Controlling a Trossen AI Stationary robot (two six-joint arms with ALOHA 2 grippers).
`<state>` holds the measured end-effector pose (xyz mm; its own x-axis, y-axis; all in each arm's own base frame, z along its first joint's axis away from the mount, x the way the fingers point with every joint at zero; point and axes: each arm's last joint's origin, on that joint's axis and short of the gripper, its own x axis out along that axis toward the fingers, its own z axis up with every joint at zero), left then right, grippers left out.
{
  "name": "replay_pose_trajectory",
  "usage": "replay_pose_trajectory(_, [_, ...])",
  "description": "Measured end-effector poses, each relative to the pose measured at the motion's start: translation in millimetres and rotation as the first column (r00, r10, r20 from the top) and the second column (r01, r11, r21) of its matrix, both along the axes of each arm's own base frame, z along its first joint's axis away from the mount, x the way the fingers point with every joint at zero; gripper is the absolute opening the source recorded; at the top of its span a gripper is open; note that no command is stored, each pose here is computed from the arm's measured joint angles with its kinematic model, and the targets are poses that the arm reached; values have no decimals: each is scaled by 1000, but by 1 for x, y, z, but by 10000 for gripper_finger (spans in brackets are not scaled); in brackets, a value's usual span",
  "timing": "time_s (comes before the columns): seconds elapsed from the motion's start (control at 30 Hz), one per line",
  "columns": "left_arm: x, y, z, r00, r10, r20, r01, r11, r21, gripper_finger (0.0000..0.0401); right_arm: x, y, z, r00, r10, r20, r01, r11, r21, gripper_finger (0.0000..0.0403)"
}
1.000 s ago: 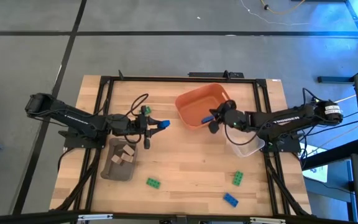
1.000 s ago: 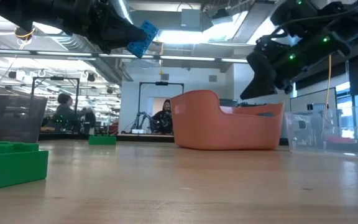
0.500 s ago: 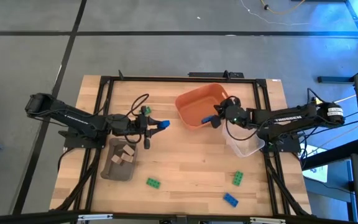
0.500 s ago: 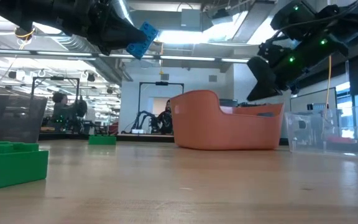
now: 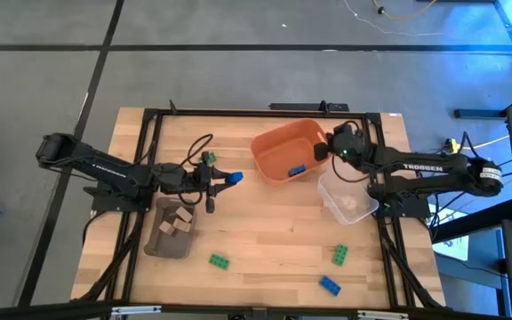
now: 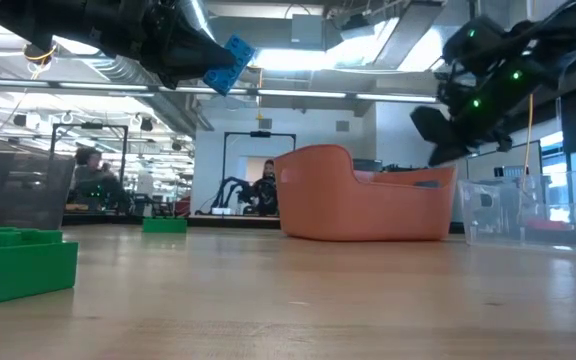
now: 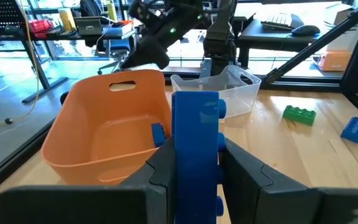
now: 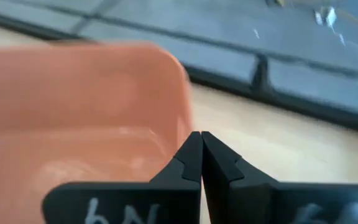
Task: Sort & place blocks by color
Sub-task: Put the left blue game piece into the orange bin
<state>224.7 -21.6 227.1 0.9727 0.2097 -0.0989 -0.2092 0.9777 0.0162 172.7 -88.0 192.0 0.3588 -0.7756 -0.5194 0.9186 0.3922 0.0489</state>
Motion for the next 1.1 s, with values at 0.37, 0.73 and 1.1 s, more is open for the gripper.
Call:
replay_pose_trajectory(0.37, [0,0,0,1000,0,1,0,1000,-3,82,1,-6,0,991,107,84,-117,987,112,0])
replay_pose_trajectory(0.73, [0,0,0,1000,0,1,0,1000,-3,82,18,6,13,922,309,234,-327,944,44,0])
replay_pose_trajectory(1.1, [7,19,2,990,142,19,-141,989,-52,82,15,23,43,848,437,302,-410,900,-151,0])
